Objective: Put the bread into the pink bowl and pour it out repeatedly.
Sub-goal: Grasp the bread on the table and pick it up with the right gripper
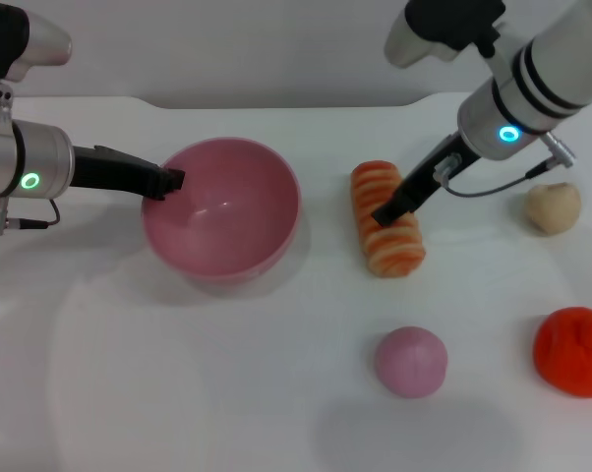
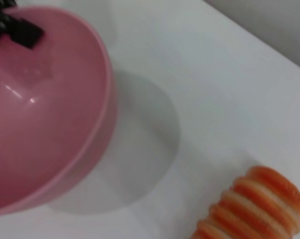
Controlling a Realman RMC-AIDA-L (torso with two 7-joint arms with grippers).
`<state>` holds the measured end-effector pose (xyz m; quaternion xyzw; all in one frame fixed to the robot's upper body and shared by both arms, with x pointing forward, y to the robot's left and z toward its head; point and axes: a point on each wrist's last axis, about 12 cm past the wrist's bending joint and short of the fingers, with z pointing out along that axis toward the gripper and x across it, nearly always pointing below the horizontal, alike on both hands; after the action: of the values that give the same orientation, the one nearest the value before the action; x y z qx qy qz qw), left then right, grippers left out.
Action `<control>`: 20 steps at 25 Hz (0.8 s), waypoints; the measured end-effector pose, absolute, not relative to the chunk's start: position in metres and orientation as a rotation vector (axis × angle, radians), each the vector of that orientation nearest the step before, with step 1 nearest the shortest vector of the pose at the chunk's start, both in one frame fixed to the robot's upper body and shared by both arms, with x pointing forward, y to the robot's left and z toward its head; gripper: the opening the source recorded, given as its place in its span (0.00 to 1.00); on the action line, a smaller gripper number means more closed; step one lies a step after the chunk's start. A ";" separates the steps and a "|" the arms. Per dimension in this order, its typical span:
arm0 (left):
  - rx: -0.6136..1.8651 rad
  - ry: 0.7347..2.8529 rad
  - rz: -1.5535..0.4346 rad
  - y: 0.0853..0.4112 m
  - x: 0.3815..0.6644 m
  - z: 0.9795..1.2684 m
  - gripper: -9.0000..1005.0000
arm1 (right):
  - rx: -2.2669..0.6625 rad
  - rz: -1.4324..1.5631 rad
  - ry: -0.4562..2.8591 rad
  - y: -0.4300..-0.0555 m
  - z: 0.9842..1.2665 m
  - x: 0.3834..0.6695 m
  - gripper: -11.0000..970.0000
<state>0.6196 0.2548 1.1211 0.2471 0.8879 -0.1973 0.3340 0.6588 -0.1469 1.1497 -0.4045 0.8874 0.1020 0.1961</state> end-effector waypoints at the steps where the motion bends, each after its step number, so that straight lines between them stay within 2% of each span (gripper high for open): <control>1: 0.646 2.318 -0.514 0.255 0.620 1.121 0.06 | -1.126 0.282 2.495 -0.148 1.147 0.658 0.70; 20: 0.664 2.330 -0.519 0.256 0.617 1.120 0.06 | -1.020 0.285 2.535 -0.159 1.114 0.651 0.66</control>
<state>0.6174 0.2560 1.1202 0.2532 0.8891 -0.1980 0.3258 0.6514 -0.1586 1.1139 -0.3641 0.9048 0.1017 0.1961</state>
